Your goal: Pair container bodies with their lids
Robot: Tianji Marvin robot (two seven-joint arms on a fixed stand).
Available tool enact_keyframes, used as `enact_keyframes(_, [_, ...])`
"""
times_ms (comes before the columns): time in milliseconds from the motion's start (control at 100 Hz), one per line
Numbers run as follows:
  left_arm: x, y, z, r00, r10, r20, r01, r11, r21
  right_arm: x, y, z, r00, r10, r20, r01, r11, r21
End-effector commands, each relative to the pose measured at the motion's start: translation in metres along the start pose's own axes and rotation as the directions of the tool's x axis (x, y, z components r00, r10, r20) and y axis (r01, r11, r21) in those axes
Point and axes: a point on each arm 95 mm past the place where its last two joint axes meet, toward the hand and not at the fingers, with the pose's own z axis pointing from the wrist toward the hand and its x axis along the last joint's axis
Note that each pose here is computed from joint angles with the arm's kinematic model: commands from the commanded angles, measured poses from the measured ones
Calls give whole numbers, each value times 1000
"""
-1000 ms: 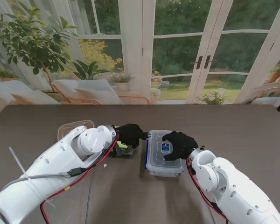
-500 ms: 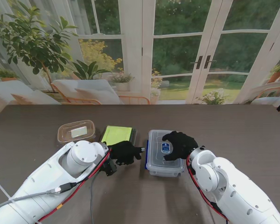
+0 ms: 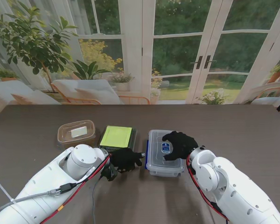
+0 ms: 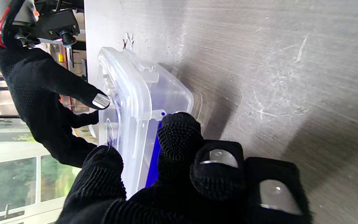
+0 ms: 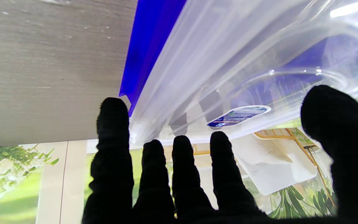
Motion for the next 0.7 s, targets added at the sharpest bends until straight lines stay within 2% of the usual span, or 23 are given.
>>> enact_keyframes(0, [-2, 7, 4, 1000, -9, 5, 9, 999, -39, -2, -23, -4, 1000, 6, 8, -6, 998, 70])
enact_keyframes(290, [-5, 11, 9, 1000, -23, 6, 23, 997, -72, -1, -23, -4, 1000, 8, 6, -8, 997, 71])
enact_keyframes(690, [-15, 11, 17, 996, -83, 20, 85, 990, -114, -2, -25, -5, 1000, 9, 7, -9, 997, 77])
